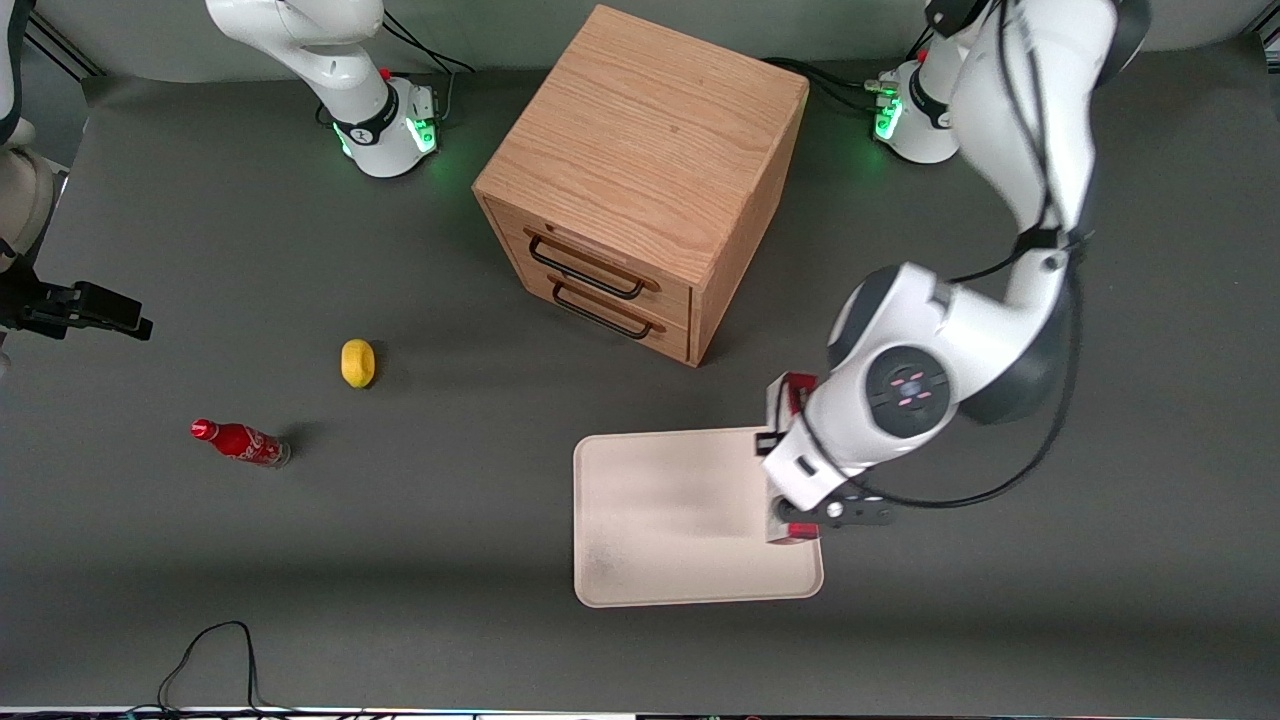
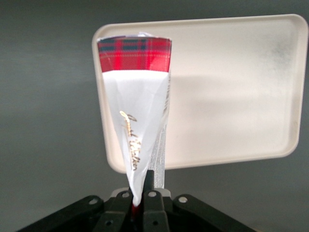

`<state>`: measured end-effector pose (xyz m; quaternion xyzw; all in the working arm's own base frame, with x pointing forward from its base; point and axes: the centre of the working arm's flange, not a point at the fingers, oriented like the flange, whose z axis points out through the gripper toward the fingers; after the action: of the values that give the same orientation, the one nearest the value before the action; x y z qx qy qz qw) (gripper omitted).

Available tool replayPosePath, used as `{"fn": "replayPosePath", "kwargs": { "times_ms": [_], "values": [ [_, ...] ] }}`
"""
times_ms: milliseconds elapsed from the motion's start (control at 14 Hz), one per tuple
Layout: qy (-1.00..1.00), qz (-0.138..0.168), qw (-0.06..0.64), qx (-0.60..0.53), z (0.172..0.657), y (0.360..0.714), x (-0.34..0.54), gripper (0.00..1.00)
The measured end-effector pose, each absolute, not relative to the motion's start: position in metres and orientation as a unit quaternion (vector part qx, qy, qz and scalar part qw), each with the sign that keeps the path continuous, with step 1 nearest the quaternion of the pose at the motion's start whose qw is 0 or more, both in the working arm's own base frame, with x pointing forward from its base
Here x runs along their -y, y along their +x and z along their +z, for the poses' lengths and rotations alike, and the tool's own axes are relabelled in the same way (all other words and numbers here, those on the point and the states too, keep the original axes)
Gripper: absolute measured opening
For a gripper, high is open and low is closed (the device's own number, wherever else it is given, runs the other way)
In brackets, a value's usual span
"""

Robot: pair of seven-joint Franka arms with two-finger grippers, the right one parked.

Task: Place red cookie box on tray
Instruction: 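Carry the box over the white tray and lower it, then open the left gripper to release the box on the tray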

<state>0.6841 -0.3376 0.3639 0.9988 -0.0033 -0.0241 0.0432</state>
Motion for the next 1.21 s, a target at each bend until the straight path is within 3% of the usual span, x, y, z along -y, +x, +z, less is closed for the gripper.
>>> {"fn": "replayPosePath", "kwargs": {
  "times_ms": [500, 929, 1071, 1214],
  "values": [
    [0.998, 0.0, 0.03, -0.055, 0.263, 0.713, 0.317, 0.03],
    [0.998, -0.004, 0.027, -0.059, 0.254, 0.712, 0.317, 0.03],
    [0.998, -0.004, 0.027, -0.059, 0.254, 0.712, 0.317, 0.19],
    [0.998, -0.004, 0.027, -0.059, 0.254, 0.712, 0.317, 0.42]
  ]
}}
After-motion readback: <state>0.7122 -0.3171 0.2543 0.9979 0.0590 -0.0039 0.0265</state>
